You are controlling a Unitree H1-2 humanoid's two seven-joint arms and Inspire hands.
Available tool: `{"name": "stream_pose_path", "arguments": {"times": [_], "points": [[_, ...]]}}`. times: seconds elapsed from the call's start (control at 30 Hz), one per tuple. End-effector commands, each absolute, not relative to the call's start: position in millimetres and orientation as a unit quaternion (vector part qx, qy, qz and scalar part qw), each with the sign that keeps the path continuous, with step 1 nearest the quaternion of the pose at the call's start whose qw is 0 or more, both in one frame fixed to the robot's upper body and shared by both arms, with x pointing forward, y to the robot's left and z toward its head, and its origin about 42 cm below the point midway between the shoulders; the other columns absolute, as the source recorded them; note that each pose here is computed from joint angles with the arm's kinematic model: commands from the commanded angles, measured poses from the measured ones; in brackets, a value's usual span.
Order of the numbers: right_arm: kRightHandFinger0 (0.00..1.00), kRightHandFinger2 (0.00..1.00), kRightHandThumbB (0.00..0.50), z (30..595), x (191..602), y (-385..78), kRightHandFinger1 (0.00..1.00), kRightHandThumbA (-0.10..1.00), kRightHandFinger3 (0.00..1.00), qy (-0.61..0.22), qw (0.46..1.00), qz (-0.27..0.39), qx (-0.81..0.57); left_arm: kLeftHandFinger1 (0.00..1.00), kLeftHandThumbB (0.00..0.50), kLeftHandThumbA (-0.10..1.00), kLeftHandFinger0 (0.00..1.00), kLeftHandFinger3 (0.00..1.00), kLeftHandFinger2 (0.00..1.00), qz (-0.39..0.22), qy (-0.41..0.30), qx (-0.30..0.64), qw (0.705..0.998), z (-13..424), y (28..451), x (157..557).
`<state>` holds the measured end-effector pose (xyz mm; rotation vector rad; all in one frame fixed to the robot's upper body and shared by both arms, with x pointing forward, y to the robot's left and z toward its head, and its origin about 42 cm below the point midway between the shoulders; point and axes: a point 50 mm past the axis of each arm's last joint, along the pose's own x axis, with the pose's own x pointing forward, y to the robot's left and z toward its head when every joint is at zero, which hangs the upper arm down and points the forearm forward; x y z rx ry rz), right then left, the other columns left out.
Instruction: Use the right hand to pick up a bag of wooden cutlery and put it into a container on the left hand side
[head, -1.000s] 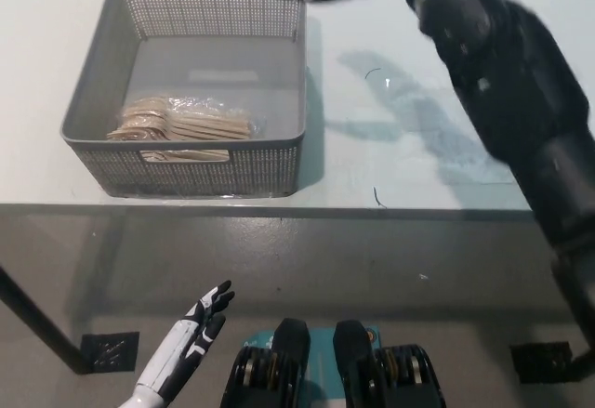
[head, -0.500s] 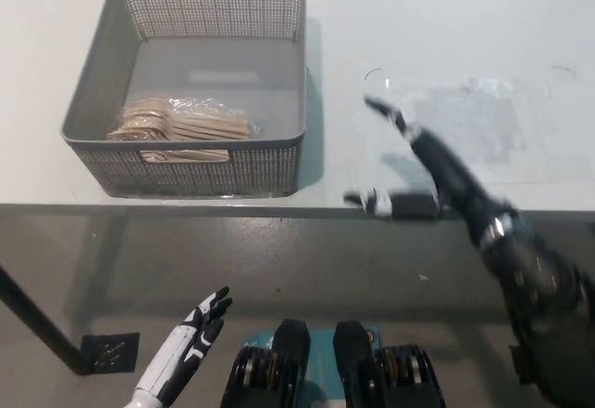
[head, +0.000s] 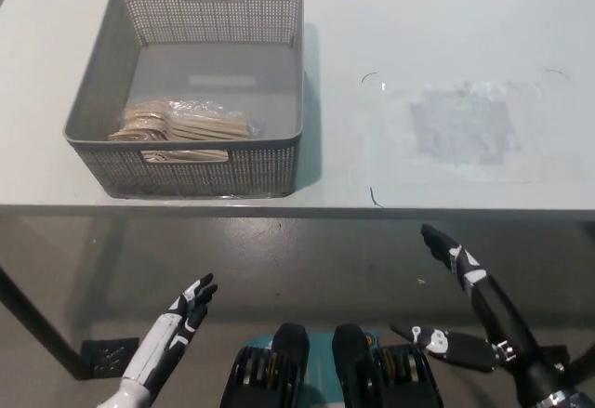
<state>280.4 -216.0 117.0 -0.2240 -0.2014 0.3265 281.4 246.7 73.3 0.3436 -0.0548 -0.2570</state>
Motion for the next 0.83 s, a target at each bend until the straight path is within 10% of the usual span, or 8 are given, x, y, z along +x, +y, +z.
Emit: {"name": "stream_pose_path", "arguments": {"times": [0.0, 0.8], "points": [[1.00, 1.00, 0.298, 102, 279, -214, 1.00, 0.97, 1.00, -0.128, 0.982, 0.138, -0.032, 1.00, 0.133, 1.00, 1.00, 1.00, 1.00, -0.116, -0.057, 0.164, 0.978, 88, 251, 290], [1.00, 1.00, 0.153, 53, 307, -208, 1.00, 0.97, 1.00, -0.040, 0.991, 0.126, 0.027, 1.00, 0.116, 1.00, 1.00, 1.00, 1.00, -0.106, -0.058, 0.160, 0.980, 87, 253, 293]]}}
